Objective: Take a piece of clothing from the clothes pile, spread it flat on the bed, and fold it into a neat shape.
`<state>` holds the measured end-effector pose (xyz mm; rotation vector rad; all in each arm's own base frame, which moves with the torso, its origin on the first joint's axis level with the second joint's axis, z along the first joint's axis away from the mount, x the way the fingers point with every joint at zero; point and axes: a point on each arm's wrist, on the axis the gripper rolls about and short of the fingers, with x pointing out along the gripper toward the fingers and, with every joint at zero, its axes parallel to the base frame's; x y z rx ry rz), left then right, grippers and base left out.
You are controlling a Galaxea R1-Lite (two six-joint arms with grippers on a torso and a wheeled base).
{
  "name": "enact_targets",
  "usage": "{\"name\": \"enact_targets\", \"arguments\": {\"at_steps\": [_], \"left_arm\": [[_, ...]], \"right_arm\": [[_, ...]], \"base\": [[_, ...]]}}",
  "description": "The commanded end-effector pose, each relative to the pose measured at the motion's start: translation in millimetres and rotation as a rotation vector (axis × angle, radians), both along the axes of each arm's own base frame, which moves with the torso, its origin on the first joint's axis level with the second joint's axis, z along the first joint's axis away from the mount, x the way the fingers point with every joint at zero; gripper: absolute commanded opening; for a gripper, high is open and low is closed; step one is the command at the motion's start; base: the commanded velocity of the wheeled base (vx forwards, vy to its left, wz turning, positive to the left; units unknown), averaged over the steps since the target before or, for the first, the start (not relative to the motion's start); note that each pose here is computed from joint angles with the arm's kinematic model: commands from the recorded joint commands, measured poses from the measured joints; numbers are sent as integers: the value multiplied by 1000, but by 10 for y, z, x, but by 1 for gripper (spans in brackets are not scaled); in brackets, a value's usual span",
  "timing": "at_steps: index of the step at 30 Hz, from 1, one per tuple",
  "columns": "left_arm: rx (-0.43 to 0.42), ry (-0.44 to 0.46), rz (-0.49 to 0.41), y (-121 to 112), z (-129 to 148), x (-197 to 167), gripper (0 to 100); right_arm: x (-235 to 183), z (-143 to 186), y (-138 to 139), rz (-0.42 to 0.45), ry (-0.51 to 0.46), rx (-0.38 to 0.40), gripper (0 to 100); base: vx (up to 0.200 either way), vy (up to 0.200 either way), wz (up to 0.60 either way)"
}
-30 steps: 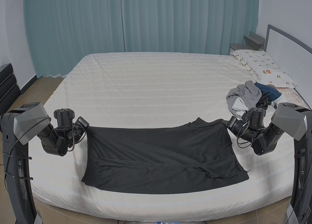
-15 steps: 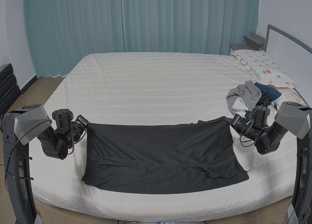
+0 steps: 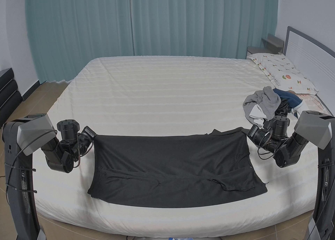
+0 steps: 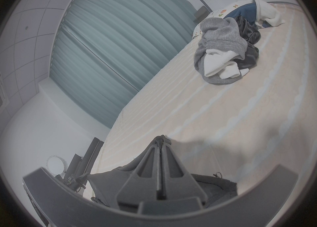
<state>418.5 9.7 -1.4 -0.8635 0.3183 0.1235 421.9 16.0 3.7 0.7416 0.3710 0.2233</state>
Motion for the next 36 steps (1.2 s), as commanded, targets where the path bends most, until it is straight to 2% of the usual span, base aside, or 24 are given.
{"name": "enact_targets", "arguments": {"at_steps": [1,8,12,17,19,25,27,30,36], "left_arm": [[31,9,-8,12,41,-77,0],[141,10,-45,14,-20,-212,0],[224,-2,-72,13,-72,-263,0],[250,23,-88,-21,-137,-443,0],[279,7,-98,-23,-161,-513,0],[304,-30,-96,-33,-158,-530,0],[307,-90,-85,-52,-88,-382,0],[311,-120,-71,-59,-129,-239,0],[299,-154,-21,-60,-229,-35,0]], "right_arm": [[-109,62,-43,5,18,0,0],[-359,35,-39,43,77,-8,0],[-502,-64,-63,57,116,-59,0],[-713,-170,-90,73,138,-108,0],[-791,-201,-89,82,134,-115,0],[-738,-143,-80,68,48,-114,0],[-533,-118,-70,30,-14,-108,0],[-341,-105,-54,-41,-54,-87,0],[-93,-169,7,-52,-109,-84,0]], "base": [[0,0,0],[0,0,0],[0,0,0],[0,0,0],[0,0,0],[0,0,0],[0,0,0],[0,0,0],[0,0,0]]}}
